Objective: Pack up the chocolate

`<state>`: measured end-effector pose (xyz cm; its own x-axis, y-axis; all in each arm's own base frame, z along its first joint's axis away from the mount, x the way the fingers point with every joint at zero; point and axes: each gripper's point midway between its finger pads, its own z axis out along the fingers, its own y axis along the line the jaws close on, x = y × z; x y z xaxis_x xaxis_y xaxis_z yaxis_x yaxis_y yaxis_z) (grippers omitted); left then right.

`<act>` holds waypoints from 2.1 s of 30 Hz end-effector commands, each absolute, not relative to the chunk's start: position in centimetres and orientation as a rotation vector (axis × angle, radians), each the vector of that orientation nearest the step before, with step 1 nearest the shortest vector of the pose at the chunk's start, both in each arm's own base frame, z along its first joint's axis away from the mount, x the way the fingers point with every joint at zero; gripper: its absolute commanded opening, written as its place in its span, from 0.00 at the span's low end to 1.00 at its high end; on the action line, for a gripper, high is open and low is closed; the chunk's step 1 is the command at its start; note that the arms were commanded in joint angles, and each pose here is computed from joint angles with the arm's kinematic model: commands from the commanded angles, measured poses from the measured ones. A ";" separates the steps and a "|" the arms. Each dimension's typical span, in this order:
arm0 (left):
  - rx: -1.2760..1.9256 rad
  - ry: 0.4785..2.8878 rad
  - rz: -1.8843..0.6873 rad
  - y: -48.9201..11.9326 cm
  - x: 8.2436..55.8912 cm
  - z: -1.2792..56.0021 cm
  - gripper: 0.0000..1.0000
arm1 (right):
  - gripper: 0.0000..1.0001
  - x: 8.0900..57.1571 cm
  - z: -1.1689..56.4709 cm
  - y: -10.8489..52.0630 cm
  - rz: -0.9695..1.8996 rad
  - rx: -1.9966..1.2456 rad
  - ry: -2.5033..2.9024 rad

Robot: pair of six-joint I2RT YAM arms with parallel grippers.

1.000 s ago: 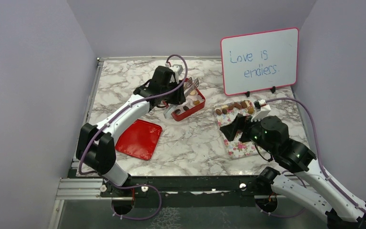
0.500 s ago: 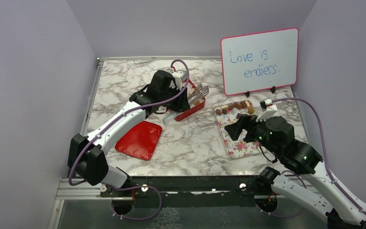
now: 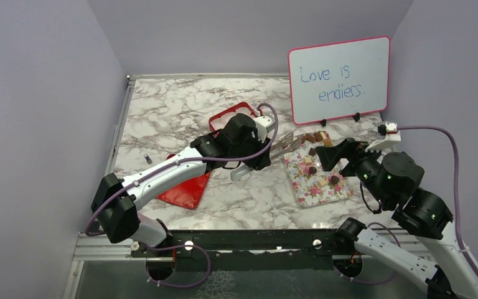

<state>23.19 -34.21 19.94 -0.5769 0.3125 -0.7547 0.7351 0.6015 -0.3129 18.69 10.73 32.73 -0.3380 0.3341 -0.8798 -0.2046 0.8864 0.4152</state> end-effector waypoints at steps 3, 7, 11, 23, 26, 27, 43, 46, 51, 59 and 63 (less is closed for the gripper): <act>0.847 2.054 -0.852 -37.0 23.0 19.9 0.43 | 0.98 18.4 35.0 7.9 0.476 0.165 1.760; 0.901 2.048 -0.843 -38.4 22.4 18.3 0.44 | 0.98 18.1 36.0 7.3 0.486 0.181 1.709; 0.946 2.043 -0.837 -39.7 21.8 17.1 0.44 | 0.98 18.1 36.5 6.9 0.480 0.189 1.691; 1.070 2.065 -0.788 -42.7 20.1 12.9 0.44 | 0.98 17.9 36.4 6.8 0.481 0.184 1.689; 1.101 2.064 -0.772 -43.4 19.7 12.2 0.44 | 0.98 17.8 36.3 6.6 0.479 0.186 1.689; 1.105 2.071 -0.757 -43.4 19.7 11.8 0.44 | 0.98 17.8 36.3 6.6 0.479 0.188 1.688; 1.116 2.096 -0.697 -44.2 20.3 10.1 0.43 | 0.98 17.5 36.0 6.4 0.489 0.195 1.690; 1.116 2.093 -0.693 -44.1 20.2 10.1 0.40 | 0.98 17.6 35.9 6.6 0.490 0.193 1.693; 1.110 2.085 -0.698 -43.9 20.2 10.7 0.34 | 0.98 17.7 35.5 6.9 0.496 0.186 1.702; 1.088 2.079 -0.734 -43.9 19.8 11.8 0.29 | 0.98 17.8 35.2 7.4 0.502 0.169 1.718; 1.054 2.099 -0.728 -43.7 20.0 12.7 0.29 | 0.98 17.9 34.8 8.0 0.512 0.145 1.740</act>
